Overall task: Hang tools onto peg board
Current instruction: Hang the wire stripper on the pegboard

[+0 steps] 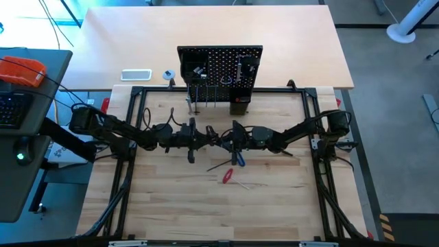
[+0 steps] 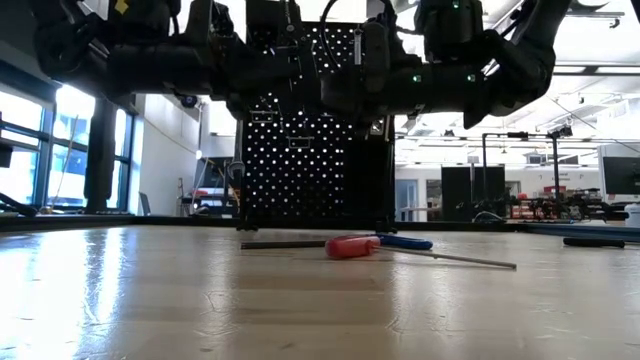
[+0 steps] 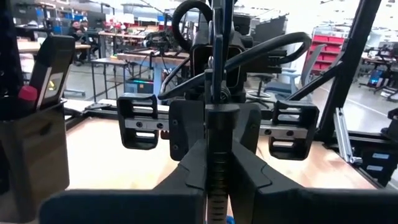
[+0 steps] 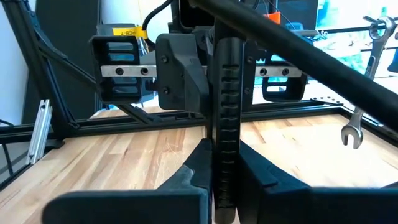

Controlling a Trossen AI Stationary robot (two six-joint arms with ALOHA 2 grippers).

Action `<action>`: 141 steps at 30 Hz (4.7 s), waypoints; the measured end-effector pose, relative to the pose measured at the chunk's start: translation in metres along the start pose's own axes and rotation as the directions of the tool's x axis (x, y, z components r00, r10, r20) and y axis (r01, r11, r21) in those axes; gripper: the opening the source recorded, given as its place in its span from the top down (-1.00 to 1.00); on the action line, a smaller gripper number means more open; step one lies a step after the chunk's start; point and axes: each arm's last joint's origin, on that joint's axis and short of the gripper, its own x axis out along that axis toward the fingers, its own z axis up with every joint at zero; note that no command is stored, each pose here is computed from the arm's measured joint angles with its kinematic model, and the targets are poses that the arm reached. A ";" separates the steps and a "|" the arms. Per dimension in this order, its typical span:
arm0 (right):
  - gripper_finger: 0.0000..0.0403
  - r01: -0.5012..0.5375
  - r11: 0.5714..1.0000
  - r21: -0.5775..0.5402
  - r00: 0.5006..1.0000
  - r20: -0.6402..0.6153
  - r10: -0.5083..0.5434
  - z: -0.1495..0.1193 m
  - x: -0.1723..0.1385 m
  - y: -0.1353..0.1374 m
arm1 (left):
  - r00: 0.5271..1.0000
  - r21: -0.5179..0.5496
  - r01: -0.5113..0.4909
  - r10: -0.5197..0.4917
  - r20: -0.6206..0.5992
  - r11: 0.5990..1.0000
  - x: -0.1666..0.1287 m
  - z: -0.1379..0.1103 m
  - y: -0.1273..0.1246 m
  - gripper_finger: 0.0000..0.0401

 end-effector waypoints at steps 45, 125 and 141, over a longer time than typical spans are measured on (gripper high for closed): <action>-0.13 0.211 0.976 -0.043 0.949 -0.231 -0.215 -0.029 -0.010 -0.010 | 0.971 0.003 -0.225 0.224 -0.086 0.974 -0.016 -0.007 0.080 0.89; -0.13 0.229 0.969 -0.095 0.923 -0.295 -0.247 -0.038 -0.018 -0.024 | 0.959 0.002 -0.228 0.224 -0.173 0.974 -0.019 -0.011 0.127 0.89; -0.13 0.228 0.968 -0.108 0.922 -0.296 -0.251 -0.038 -0.018 -0.024 | 0.930 0.002 -0.316 0.310 -0.195 0.949 -0.020 -0.010 0.135 0.87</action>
